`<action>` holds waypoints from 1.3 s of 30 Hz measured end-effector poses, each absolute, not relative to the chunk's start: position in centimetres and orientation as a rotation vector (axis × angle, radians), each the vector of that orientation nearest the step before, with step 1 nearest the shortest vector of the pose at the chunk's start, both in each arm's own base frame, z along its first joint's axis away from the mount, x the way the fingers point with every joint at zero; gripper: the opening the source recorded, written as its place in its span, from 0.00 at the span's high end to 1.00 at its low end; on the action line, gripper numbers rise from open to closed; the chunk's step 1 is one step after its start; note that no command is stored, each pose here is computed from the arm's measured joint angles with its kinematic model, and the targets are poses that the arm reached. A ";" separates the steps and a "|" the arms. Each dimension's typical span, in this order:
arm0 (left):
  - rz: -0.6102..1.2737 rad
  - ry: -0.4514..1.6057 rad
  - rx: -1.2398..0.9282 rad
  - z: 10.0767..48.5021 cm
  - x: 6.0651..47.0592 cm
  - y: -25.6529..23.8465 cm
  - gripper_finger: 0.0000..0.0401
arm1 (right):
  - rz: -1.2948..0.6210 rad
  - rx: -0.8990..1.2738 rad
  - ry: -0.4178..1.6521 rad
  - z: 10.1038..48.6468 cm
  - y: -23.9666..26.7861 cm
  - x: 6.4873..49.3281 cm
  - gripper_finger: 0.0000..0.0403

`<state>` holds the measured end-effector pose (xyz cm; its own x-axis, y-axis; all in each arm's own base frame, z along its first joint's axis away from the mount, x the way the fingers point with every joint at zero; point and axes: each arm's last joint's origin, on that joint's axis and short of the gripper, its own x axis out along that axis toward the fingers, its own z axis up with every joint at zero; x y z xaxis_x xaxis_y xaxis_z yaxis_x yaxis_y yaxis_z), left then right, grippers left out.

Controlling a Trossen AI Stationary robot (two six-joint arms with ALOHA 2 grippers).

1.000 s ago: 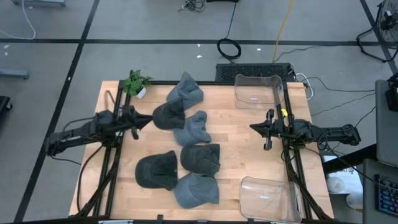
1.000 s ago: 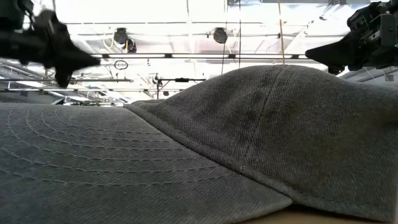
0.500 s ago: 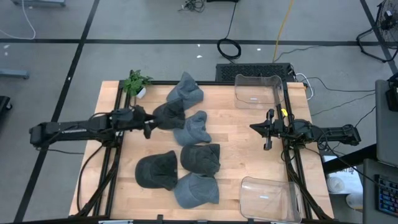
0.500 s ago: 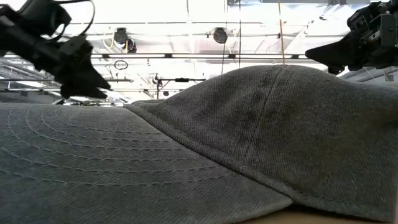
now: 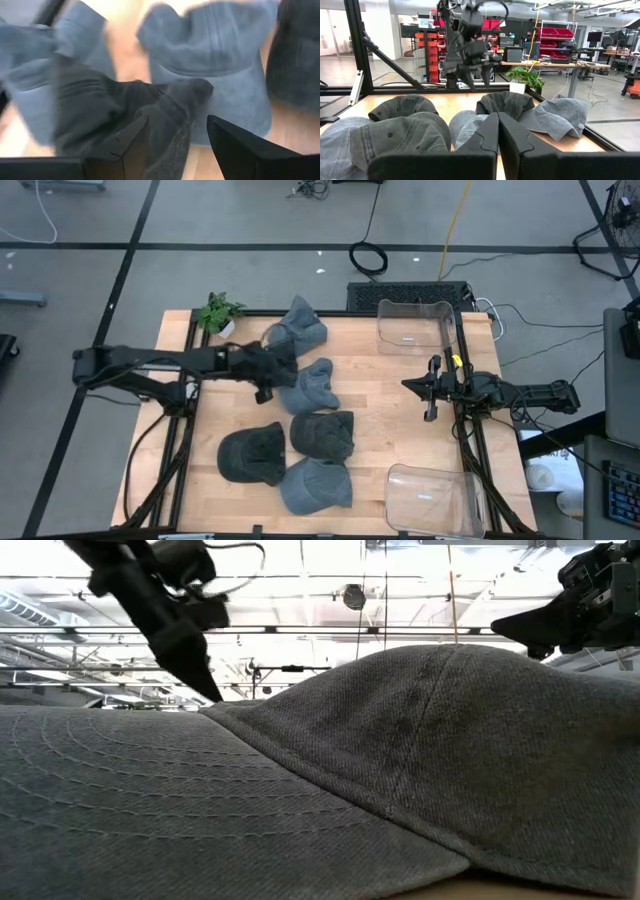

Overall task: Pick & Place hat
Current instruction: Put the top black cap into the top transparent bin

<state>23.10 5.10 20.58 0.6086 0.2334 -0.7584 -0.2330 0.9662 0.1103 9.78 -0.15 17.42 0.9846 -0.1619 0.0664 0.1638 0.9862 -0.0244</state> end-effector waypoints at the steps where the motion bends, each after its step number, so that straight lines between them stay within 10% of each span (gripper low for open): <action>1: 0.258 0.898 0.014 20.2 23.6 5.1 0.48 | -0.163 -0.030 -0.064 17.4 -0.1 9.8 1.00; 21: 0.360 0.985 0.185 17.2 25.8 6.0 0.49 | -0.164 -0.030 -0.064 17.4 -0.2 9.8 1.00; 31: 0.313 0.902 0.273 20.4 26.5 4.8 0.96 | -0.163 -0.030 -0.064 17.4 -0.1 9.8 1.00; 39: 0.310 0.976 0.179 22.1 26.6 4.4 0.98 | -0.164 -0.030 -0.064 17.4 -0.2 9.8 1.00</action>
<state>26.55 4.41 22.08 0.5209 0.3365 -0.7845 -0.1769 0.9416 0.2864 9.78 -0.15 17.42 0.9846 -0.1618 0.0662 0.1637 0.9862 -0.0245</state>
